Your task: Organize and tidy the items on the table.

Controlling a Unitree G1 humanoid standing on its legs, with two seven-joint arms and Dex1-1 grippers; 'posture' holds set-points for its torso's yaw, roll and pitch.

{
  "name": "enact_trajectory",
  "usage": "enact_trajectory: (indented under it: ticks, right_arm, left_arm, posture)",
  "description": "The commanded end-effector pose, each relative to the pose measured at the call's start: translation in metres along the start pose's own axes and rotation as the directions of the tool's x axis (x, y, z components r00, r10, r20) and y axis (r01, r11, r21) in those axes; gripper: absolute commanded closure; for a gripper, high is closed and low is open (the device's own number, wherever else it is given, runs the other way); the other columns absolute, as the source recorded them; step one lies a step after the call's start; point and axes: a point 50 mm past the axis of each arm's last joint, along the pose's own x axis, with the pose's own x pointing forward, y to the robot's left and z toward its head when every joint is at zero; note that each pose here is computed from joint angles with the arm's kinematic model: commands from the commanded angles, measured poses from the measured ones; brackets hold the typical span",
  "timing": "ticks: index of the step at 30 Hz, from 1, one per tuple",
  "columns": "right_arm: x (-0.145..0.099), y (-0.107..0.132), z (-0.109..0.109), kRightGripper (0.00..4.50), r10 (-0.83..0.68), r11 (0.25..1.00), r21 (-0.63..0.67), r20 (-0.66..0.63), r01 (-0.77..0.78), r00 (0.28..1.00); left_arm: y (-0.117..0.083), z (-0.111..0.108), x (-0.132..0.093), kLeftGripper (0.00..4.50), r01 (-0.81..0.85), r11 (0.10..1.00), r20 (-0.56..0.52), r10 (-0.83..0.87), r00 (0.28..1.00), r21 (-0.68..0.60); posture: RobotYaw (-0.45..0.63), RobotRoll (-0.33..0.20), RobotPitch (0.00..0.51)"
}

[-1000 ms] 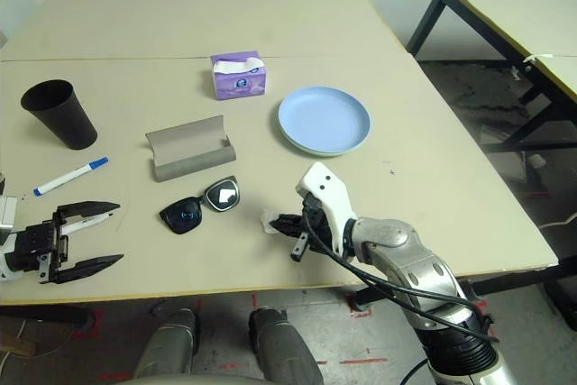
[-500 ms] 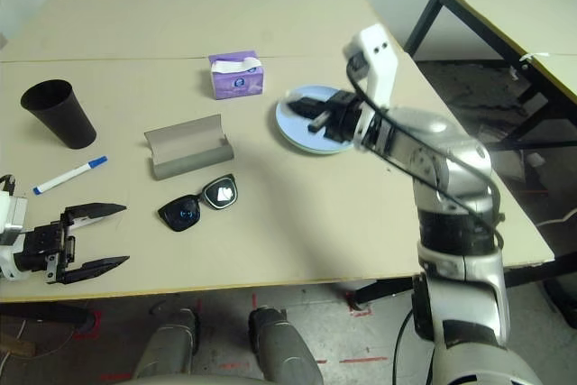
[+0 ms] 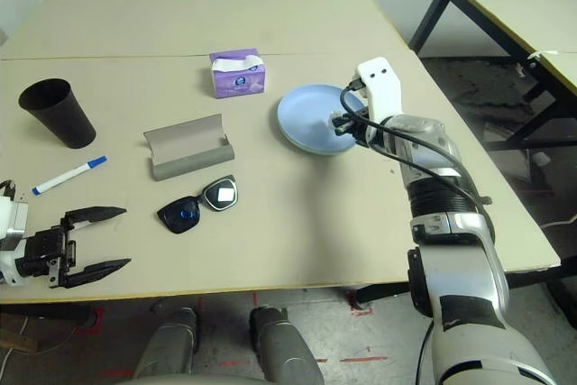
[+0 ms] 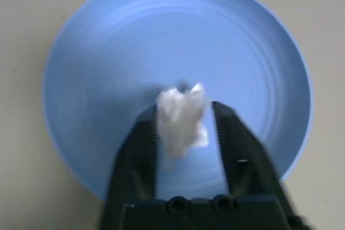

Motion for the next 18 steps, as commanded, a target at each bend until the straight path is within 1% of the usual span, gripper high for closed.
enact_trajectory:
  ticks: [1,3,4,5,8,10,11,12,15,18]
  right_arm:
    - [-0.013,-0.008,0.007,1.38,-0.014,0.999,-0.033,-0.001,0.014,1.000]
    - [-0.025,-0.014,0.012,0.61,-0.020,0.999,-0.045,0.000,0.020,1.000]
    - [-0.032,-0.017,0.015,0.16,-0.021,0.999,-0.050,0.001,0.021,1.000]
    - [-0.041,-0.019,0.019,0.07,-0.020,0.998,-0.055,0.002,0.020,1.000]
    - [-0.067,-0.018,0.032,0.07,0.010,0.998,-0.059,0.004,-0.010,1.000]
    - [-0.083,-0.012,0.043,0.07,0.046,0.997,-0.062,-0.007,-0.046,0.999]
    - [-0.090,-0.005,0.049,0.07,0.065,0.994,-0.088,-0.022,-0.067,0.998]
    - [-0.095,0.003,0.053,0.07,0.088,0.989,-0.112,-0.035,-0.092,0.995]
    - [-0.105,0.038,0.065,0.07,0.235,0.954,-0.176,-0.063,-0.243,0.970]
    - [-0.107,0.080,0.069,0.07,0.400,0.857,-0.296,-0.133,-0.422,0.907]
  left_arm:
    - [-0.002,-0.001,0.003,0.00,0.029,1.000,-0.020,-0.029,0.999,0.005]
    - [-0.001,-0.001,0.004,0.00,0.039,0.999,-0.020,-0.039,0.999,0.007]
    - [0.001,-0.001,0.005,0.00,0.041,0.999,-0.020,-0.040,0.999,0.009]
    - [0.002,0.000,0.005,0.00,0.041,0.999,-0.020,-0.041,0.999,0.010]
    - [0.005,0.000,0.005,0.00,0.041,0.999,-0.020,-0.041,0.999,0.013]
    - [0.006,-0.001,0.005,0.00,0.045,0.999,-0.020,-0.045,0.999,0.012]
    - [0.006,-0.001,0.005,0.00,0.049,0.999,-0.021,-0.049,0.999,0.012]
    - [0.007,-0.002,0.005,0.00,0.052,0.999,-0.022,-0.052,0.998,0.011]
    - [0.010,-0.003,0.006,0.00,0.055,0.998,-0.021,-0.055,0.998,0.010]
    - [0.013,-0.003,0.007,0.00,0.060,0.998,-0.019,-0.059,0.998,0.012]
  posture:
    - [0.00,0.000,0.161]
    - [-0.01,0.000,0.159]
    - [-0.02,0.000,0.157]
    - [-0.02,0.000,0.157]
    - [-0.04,0.000,0.156]
    - [-0.05,0.000,0.154]
    - [-0.05,0.000,0.153]
    - [-0.06,0.000,0.151]
    - [-0.07,0.000,0.151]
    - [-0.08,0.000,0.150]
